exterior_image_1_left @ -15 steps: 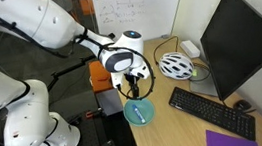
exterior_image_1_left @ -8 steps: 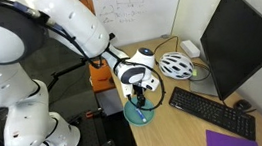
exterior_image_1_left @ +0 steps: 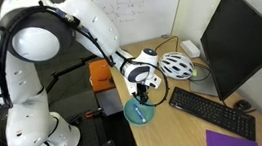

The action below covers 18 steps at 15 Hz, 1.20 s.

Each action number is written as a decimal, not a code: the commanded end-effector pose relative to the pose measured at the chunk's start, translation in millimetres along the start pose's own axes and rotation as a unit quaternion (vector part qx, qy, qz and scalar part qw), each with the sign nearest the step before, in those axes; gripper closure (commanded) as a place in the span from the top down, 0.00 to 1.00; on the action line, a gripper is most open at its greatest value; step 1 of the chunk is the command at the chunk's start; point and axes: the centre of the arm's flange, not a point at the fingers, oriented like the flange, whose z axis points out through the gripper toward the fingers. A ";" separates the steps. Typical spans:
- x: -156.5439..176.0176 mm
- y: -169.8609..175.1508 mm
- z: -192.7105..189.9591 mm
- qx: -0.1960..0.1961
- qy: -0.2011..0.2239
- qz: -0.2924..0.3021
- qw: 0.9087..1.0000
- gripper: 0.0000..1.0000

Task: Move the bowl to the left

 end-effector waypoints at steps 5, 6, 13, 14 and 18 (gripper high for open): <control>7.0 -14.1 -13.0 -0.010 -0.005 0.067 0.998 0.04; 6.8 -19.3 -17.7 -0.015 -0.004 0.076 0.997 0.01; 33.3 -122.8 -54.3 -0.023 -0.011 0.114 0.993 0.01; 36.2 -142.5 -58.2 -0.022 -0.007 0.113 0.993 0.01; 50.0 -210.8 -70.3 -0.018 0.001 0.111 0.994 0.01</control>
